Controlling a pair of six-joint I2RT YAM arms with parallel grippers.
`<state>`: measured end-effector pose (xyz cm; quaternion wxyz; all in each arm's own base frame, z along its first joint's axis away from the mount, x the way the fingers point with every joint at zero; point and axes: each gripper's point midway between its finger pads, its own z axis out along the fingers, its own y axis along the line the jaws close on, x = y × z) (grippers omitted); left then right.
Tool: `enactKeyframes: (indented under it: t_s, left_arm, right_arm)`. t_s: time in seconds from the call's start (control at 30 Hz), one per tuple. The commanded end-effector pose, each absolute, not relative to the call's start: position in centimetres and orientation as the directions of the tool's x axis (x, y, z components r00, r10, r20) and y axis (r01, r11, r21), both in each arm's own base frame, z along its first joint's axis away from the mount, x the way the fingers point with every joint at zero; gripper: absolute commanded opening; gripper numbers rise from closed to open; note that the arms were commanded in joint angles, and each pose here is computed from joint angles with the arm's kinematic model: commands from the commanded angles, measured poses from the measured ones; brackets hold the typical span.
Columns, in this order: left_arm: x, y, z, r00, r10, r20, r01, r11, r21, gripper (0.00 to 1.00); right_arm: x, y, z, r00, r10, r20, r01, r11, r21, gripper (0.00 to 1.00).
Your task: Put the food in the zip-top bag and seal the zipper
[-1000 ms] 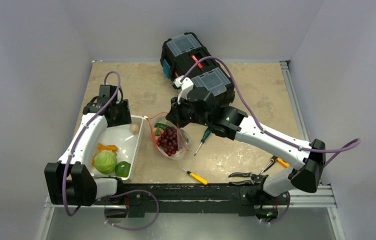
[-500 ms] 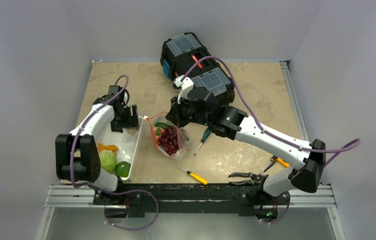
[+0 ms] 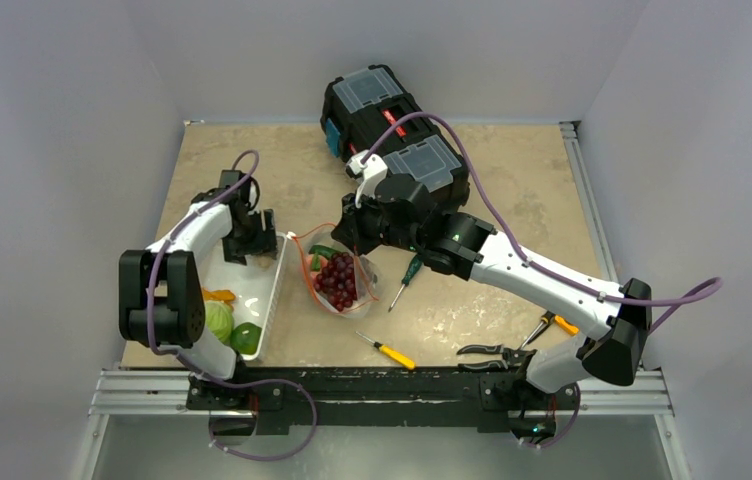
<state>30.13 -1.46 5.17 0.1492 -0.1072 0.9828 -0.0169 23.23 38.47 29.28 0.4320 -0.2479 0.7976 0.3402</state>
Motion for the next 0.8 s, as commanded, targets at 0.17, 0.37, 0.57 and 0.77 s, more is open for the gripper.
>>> enactKeyframes:
  t_s: [0.17,0.37,0.57,0.77]
  left_arm:
    - [31.8,-1.0,5.1,-0.923,-0.233,-0.306,-0.224,0.972,-0.064,0.62]
    - [31.7,-1.4,4.7,-0.933,-0.228,-0.279,-0.212,0.973,-0.086,0.52]
    - [31.7,-1.5,5.1,-0.932,-0.223,-0.284,-0.206,0.974,-0.089,0.37]
    - [31.5,-1.6,7.0,-0.915,-0.231,-0.332,-0.210,0.973,-0.097,0.33]
  right_arm:
    - [23.4,38.6,33.5,-0.449,-0.004,-0.894,-0.709,0.610,0.353,0.00]
    - [23.3,38.5,33.8,-0.446,0.000,-0.895,-0.712,0.606,0.355,0.00]
    - [23.2,38.6,33.9,-0.447,0.000,-0.895,-0.714,0.602,0.357,0.00]
    - [23.3,38.6,33.6,-0.450,-0.003,-0.893,-0.710,0.607,0.356,0.00]
